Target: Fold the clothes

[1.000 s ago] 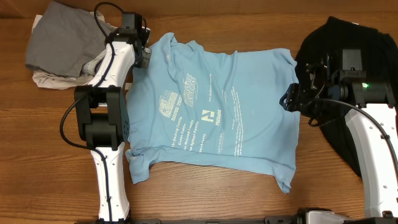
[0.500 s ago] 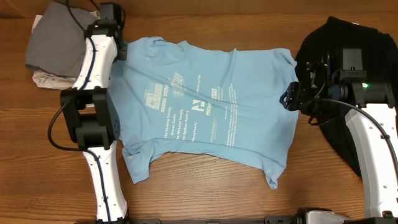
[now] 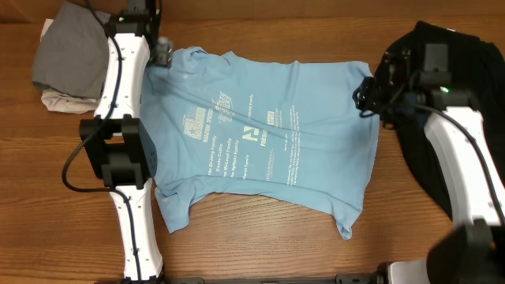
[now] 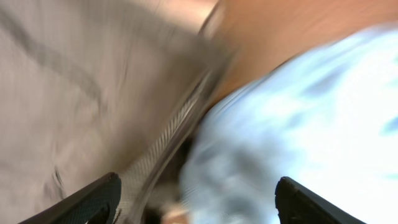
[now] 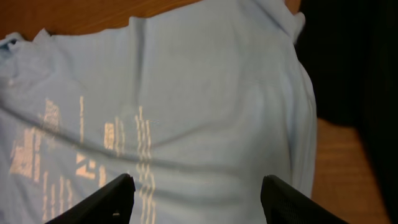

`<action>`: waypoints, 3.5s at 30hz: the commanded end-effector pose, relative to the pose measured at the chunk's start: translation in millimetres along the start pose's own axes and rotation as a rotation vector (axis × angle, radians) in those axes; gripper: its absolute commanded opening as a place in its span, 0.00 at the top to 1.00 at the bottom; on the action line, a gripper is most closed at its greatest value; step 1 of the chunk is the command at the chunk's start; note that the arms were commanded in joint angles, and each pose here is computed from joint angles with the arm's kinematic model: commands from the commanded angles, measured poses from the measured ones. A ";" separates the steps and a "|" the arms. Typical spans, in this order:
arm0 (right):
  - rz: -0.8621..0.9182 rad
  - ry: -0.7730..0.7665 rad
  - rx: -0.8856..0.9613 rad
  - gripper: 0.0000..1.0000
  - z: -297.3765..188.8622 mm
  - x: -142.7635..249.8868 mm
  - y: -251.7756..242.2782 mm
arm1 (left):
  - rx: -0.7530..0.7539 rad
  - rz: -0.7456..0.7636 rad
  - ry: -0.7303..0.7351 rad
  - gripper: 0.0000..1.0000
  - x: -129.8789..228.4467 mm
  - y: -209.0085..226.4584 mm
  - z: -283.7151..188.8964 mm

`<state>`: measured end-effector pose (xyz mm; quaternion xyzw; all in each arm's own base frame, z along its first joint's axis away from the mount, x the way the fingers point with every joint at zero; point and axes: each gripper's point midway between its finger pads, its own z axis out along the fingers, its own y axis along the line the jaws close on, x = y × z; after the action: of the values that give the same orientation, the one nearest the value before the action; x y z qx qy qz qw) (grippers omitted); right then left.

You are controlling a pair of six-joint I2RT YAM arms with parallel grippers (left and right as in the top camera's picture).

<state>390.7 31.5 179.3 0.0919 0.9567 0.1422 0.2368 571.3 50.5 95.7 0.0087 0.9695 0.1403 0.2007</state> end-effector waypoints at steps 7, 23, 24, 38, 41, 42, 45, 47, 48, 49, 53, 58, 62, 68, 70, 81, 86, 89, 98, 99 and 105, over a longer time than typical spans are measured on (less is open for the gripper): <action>-0.060 -0.002 -0.034 0.30 63.8 -20.5 11.8 | 0.390 0.097 -0.297 0.05 -73.7 -104.6 -61.0; -0.165 -0.202 0.020 0.27 -69.1 -101.4 75.5 | 0.469 0.092 -0.304 0.07 -77.2 -139.0 -124.7; -0.163 -0.191 0.023 0.26 -66.7 -99.6 74.6 | 0.469 0.090 -0.308 0.07 -79.3 -139.8 -119.0; -0.151 -0.053 0.061 0.25 -46.0 -73.2 61.8 | 0.469 0.139 -0.252 0.10 -66.3 -189.2 4.9; -0.149 -0.042 0.065 0.25 -40.6 -70.2 59.5 | 0.470 0.140 -0.244 0.11 -61.9 -198.1 22.4; -0.148 -0.037 0.066 0.25 -37.9 -68.9 58.6 | 0.471 0.138 -0.251 0.11 -63.2 -199.1 23.4; -0.147 -0.028 0.068 0.24 -31.9 -66.1 56.4 | 0.473 0.113 -0.256 0.12 -65.2 -201.1 26.9; -0.146 -0.021 0.070 0.24 -28.9 -64.5 55.3 | 0.475 0.103 -0.260 0.12 -66.0 -203.0 29.6; -0.145 -0.020 0.070 0.24 -28.0 -64.0 54.9 | 0.479 0.105 -0.259 0.13 -65.0 -205.3 31.0; -0.145 -0.019 0.070 0.23 -27.1 -63.8 54.8 | 0.479 0.107 -0.252 0.13 -62.6 -207.4 34.8; -0.147 -0.029 0.069 0.23 -23.8 -65.7 54.6 | 0.494 0.125 -0.226 0.14 -52.7 -221.1 43.6; -0.147 -0.031 0.071 0.22 -21.8 -65.9 53.8 | 0.484 0.134 -0.231 0.24 -52.3 -226.6 42.7; -0.147 -0.031 0.071 0.22 -21.6 -65.8 53.7 | 0.465 0.132 -0.230 0.47 -52.5 -224.2 44.1; -0.149 -0.045 0.075 0.21 -21.7 -69.1 53.5 | 0.394 0.118 -0.263 0.65 -64.7 -209.4 34.9; -0.150 -0.051 0.073 0.21 -21.8 -70.7 54.1 | 0.381 0.112 -0.283 0.91 -72.7 -201.9 19.0; -0.149 -0.050 0.073 0.21 -21.8 -70.5 54.1 | 0.393 0.044 -0.264 0.96 -72.9 -175.5 -54.0; -0.149 -0.049 0.073 0.21 -21.8 -70.1 53.9 | 0.399 0.040 -0.075 0.96 -27.7 -171.5 -66.0; -0.149 -0.047 0.073 0.21 -21.8 -69.8 53.9 | 0.389 0.039 0.069 0.96 7.1 -170.9 -65.6; -0.145 -0.041 0.059 0.21 -21.5 -68.3 56.1 | 0.513 0.026 0.204 0.96 40.5 -209.7 -95.8; -0.145 -0.038 0.060 0.21 -21.5 -67.7 55.9 | 0.514 0.033 0.208 0.96 42.2 -212.7 -96.0; -0.142 -0.019 0.066 0.20 -21.5 -63.0 54.1 | 0.445 0.077 0.289 0.96 61.7 -208.9 -87.0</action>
<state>442.8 60.6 244.1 0.0361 0.9615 0.0912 0.2566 498.3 -174.8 72.6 0.0725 0.9927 -0.0797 0.0541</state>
